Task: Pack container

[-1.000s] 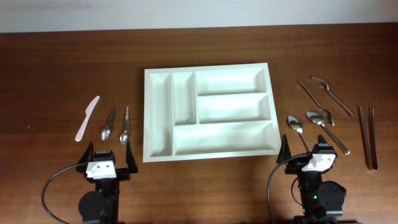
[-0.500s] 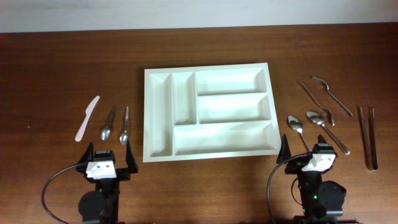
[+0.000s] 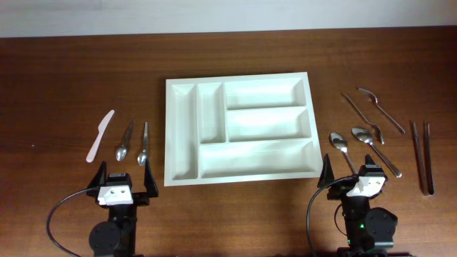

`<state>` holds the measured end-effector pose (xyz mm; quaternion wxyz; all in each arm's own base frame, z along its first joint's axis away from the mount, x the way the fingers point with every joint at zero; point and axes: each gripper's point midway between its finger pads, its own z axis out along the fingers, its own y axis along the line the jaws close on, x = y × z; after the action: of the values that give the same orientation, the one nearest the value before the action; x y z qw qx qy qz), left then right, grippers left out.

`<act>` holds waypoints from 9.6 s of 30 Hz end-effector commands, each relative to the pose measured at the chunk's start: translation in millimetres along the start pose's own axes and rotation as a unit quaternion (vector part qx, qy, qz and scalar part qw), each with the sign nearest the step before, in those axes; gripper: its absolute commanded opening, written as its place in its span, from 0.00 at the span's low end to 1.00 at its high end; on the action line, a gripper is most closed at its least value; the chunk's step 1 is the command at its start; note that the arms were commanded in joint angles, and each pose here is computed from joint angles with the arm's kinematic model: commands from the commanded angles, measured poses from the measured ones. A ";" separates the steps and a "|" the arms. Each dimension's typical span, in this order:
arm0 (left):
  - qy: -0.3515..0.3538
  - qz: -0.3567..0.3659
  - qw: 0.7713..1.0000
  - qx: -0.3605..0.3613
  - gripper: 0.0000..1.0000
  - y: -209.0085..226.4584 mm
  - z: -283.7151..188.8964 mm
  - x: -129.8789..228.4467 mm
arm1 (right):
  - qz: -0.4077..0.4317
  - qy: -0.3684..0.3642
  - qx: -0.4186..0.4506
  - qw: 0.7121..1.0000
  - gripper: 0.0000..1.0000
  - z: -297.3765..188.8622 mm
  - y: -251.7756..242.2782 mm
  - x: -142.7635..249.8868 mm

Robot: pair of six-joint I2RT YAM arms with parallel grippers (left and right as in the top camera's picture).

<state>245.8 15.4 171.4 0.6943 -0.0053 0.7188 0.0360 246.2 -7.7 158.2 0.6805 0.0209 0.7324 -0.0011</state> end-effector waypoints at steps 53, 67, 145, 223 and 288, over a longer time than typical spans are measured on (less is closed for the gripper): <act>0.596 0.072 0.793 0.106 0.56 -8.2 141.3 118.9 | 0.002 0.002 -0.009 1.000 0.99 0.0 3.5 2.5; 0.623 0.076 0.770 0.115 0.40 -10.0 143.1 157.8 | 0.002 0.002 -0.009 1.000 0.99 0.0 3.5 2.5; 0.492 0.078 0.862 0.091 0.69 -60.3 181.7 -91.6 | 0.002 0.002 -0.009 1.000 0.99 0.0 3.5 2.5; 0.557 0.019 0.819 0.134 0.02 -13.8 202.4 23.2 | 0.002 0.002 -0.009 1.000 0.99 0.0 3.5 2.5; 0.656 0.028 0.754 0.005 0.63 131.2 152.4 50.0 | 0.002 0.002 -0.009 1.000 0.99 0.0 3.5 2.5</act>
<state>396.9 172.3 153.0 0.0715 -0.0519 0.9927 0.0826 246.2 -7.3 158.1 0.6804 0.0200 0.7326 -0.0006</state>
